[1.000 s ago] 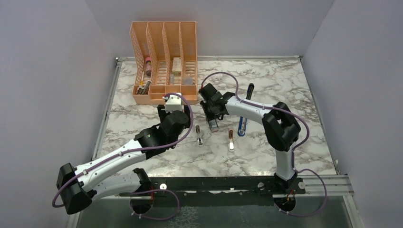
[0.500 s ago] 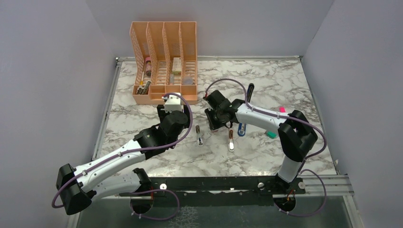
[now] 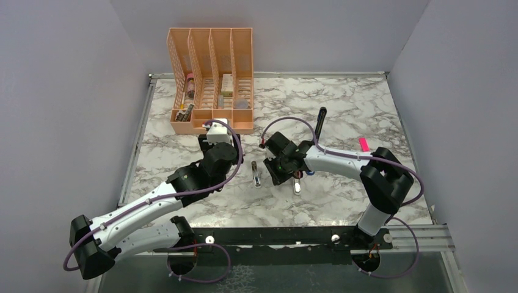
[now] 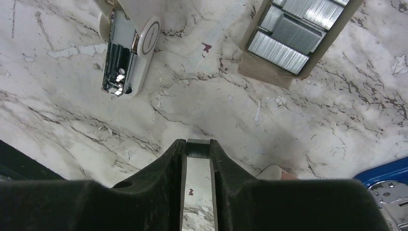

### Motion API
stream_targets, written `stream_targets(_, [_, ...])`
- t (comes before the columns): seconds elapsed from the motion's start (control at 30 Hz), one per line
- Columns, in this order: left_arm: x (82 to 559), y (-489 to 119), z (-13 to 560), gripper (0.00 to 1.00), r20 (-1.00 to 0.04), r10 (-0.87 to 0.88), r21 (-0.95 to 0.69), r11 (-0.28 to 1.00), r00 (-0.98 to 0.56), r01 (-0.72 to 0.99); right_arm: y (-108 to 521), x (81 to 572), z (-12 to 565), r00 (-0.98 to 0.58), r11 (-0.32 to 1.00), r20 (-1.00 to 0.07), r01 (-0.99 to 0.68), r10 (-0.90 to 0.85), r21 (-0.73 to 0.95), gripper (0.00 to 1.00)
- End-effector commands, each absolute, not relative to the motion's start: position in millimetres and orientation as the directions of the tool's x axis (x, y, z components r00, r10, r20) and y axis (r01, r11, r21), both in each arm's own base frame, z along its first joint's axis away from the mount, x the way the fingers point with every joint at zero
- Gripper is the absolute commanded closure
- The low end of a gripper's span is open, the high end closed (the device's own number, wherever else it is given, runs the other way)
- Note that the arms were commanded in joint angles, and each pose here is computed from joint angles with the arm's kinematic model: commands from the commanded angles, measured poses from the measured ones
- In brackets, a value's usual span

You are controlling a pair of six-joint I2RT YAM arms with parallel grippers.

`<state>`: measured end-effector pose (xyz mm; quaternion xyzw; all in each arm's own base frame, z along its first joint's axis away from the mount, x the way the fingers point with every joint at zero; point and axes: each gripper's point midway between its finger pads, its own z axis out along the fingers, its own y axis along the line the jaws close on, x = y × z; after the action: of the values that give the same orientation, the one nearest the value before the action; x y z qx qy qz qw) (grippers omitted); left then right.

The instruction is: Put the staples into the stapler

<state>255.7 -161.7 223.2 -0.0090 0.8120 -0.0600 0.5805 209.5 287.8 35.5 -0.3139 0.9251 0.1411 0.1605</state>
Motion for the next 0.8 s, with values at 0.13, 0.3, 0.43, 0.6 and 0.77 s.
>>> stream_targets(0.13, [254,-159,234,0.29,-0.943,-0.125,-0.148,0.988,-0.309,0.054,297,209,34,-0.744,0.755,-0.404,-0.633,-0.532,0.172,0.56])
stream_targets(0.3, [253,-158,236,0.29,-0.944,-0.129,-0.152,0.987,-0.305,0.053,298,218,39,-0.772,0.802,-0.432,-0.575,-0.466,0.163,0.54])
stream_targets(0.43, [253,-158,236,0.29,-0.943,-0.129,-0.152,0.987,-0.306,0.052,294,229,38,-0.795,0.850,-0.441,-0.513,-0.416,0.122,0.54])
stream_targets(0.6, [254,-158,234,0.29,-0.943,-0.126,-0.148,0.988,-0.309,0.050,284,236,26,-0.821,0.894,-0.419,-0.446,-0.388,0.046,0.54])
stream_targets(0.77, [254,-158,233,0.29,-0.942,-0.125,-0.147,0.988,-0.312,0.049,283,235,21,-0.826,0.899,-0.412,-0.437,-0.384,0.038,0.53])
